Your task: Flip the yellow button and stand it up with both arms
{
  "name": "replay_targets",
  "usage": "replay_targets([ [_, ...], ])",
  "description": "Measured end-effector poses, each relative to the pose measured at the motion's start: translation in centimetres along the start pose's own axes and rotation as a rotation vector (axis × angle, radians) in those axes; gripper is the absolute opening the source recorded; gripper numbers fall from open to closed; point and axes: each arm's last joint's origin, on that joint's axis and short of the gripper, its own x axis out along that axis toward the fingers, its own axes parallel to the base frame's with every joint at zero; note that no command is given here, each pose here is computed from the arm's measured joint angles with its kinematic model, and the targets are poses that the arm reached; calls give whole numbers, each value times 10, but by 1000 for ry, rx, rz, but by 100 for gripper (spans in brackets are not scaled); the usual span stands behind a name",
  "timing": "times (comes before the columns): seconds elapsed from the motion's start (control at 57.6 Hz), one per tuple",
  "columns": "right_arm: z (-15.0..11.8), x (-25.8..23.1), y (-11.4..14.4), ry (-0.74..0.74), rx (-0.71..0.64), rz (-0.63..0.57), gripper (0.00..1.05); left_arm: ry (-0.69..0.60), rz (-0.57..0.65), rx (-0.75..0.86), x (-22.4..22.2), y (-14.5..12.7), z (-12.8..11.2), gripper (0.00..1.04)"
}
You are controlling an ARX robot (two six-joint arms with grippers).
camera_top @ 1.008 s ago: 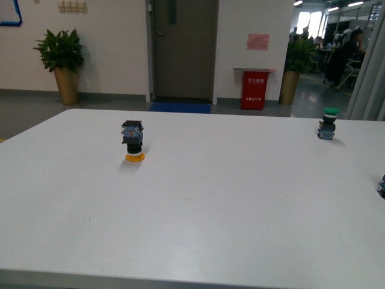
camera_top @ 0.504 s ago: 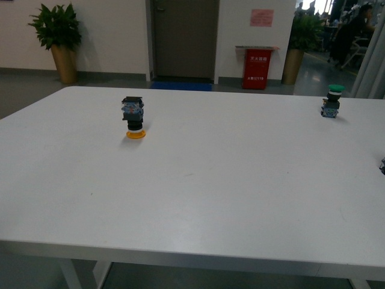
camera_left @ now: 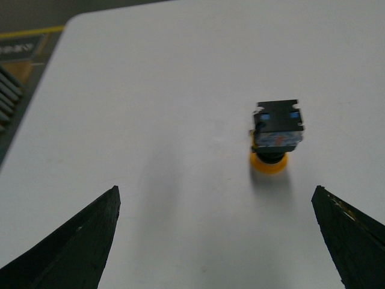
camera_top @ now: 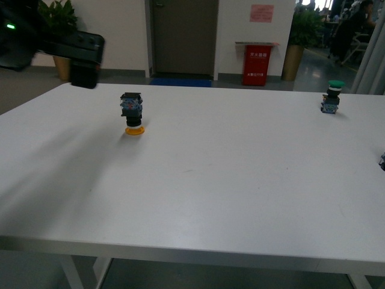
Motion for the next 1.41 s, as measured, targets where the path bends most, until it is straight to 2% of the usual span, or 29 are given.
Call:
replay_targets([
  [0.295, 0, 0, 0, 0, 0, 0, 98, 109, -21, -100, 56, -24, 13, 99],
  [0.608, 0, 0, 0, 0, 0, 0, 98, 106, -73, -115, 71, -34, 25, 99],
  [0.973, 0, 0, 0, 0, 0, 0, 98, 163, -77, -122, 87, -38, 9, 99],
  [1.129, 0, 0, 0, 0, 0, 0, 98, 162, -68, -123, 90, -34, 10, 99],
  [1.181, 0, 0, 0, 0, 0, 0, 98, 159, -68, -120, 91, -34, 10, 94],
  [1.407, 0, 0, 0, 0, 0, 0, 98, 161, -78, -114, 96, -35, 9, 58],
])
